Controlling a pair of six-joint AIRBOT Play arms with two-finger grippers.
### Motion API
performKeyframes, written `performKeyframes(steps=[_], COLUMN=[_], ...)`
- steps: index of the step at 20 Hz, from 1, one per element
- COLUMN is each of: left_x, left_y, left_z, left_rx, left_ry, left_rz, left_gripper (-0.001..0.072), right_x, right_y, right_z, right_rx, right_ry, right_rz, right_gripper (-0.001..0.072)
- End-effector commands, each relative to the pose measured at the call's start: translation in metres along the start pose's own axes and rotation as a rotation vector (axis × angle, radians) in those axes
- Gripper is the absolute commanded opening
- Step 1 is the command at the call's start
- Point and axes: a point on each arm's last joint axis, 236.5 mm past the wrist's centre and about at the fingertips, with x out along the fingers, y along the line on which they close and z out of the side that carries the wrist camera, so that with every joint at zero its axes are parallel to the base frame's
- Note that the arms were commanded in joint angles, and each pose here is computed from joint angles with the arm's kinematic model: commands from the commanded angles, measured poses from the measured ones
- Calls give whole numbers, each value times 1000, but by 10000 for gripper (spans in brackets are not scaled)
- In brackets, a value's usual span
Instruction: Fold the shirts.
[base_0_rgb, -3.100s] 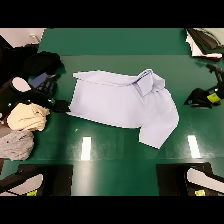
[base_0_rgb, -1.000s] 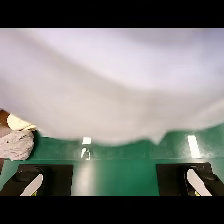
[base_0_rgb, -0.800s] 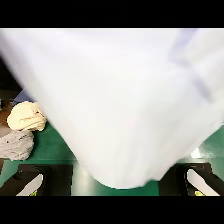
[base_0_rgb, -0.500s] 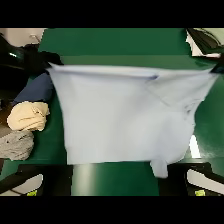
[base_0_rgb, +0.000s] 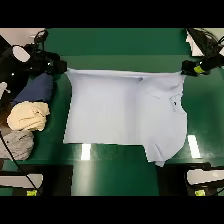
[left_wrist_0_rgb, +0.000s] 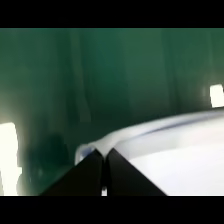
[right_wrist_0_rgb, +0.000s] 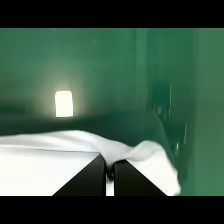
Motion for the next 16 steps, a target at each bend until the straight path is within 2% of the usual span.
performKeyframes(steps=[1,4,8,11,16], left_x=[6,9,12,21,30], left_y=[15,16,16,28,34], left_z=[36,22,-41,-88,-114], left_rx=[10,51,163,169,145], left_ry=[-160,-103,150,273,312], left_rz=[49,55,36,47,57], left_gripper=[22,22,22,21,22], right_x=[6,8,15,20,32], right_y=[-3,-4,-6,-20,-23], right_z=[43,34,-27,-67,-113], right_rx=[9,6,-34,-42,-21], right_ry=[-182,-146,84,152,219], right_rz=[-9,-11,-14,-60,-55], right_gripper=[17,17,17,17,19])
